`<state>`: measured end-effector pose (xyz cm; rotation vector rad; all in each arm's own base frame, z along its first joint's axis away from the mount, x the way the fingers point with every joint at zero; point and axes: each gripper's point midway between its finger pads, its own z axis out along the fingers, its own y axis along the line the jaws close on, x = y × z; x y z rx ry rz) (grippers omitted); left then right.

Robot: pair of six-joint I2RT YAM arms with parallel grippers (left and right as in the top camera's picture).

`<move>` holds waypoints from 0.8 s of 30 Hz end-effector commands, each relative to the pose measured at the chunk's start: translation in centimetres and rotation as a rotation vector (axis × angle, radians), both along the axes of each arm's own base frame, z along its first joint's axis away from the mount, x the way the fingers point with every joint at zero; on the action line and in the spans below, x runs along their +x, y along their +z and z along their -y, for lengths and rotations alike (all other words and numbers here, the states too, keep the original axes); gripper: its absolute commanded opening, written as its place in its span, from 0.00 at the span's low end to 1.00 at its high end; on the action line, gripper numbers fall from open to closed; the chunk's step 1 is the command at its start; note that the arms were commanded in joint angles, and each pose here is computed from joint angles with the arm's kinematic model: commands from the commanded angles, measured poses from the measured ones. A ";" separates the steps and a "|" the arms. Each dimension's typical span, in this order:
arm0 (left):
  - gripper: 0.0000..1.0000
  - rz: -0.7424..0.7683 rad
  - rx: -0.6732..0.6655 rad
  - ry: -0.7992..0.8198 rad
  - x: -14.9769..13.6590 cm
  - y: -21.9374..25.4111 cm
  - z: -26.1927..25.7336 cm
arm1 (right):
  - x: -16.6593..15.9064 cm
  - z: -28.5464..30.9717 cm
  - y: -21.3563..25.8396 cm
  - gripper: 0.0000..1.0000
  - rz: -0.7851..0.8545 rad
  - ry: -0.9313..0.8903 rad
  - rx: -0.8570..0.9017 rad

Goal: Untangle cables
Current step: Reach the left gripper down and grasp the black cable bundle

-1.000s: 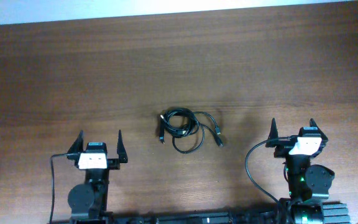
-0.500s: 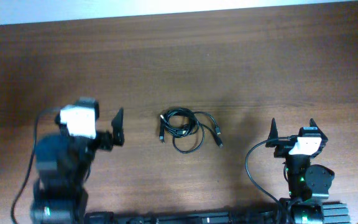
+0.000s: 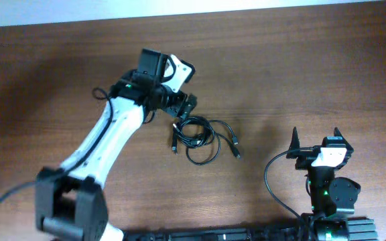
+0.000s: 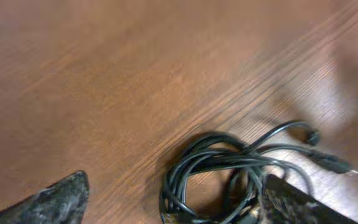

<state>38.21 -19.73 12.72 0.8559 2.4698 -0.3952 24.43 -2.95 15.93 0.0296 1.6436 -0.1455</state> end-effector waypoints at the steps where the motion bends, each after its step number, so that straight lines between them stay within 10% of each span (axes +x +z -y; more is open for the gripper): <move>1: 0.77 -0.044 0.092 -0.149 0.0 -4.8 0.1 | 0.0 0.0 -0.2 0.98 -0.002 -0.005 0.004; 8: 0.61 -0.215 0.166 -0.232 -2.1 -12.5 0.6 | 0.0 0.0 -0.2 0.98 -0.002 -0.005 0.004; 14: 0.00 -0.170 0.326 -0.327 -3.0 -13.9 1.2 | 0.0 0.0 -0.3 0.98 -0.002 -0.005 0.004; 17: 0.00 -0.185 0.434 0.073 -1.1 -13.9 -2.4 | 0.0 0.0 -0.3 0.99 -0.002 -0.005 0.004; 21: 0.00 -0.511 0.213 0.870 -4.4 -13.7 -3.1 | 0.0 0.0 -0.3 0.99 -0.003 -0.005 0.004; 22: 0.20 -0.550 0.172 0.885 -4.6 -13.7 -2.4 | 0.0 0.0 -0.3 0.99 -0.003 -0.005 0.004; 23: 0.99 -0.572 0.153 0.864 -4.8 -13.6 -1.8 | 0.0 0.0 -0.3 0.98 -0.003 -0.005 0.004; 24: 0.99 -0.564 0.165 0.827 -4.7 -13.4 -1.9 | 0.0 0.0 -0.3 0.98 -0.003 -0.005 0.004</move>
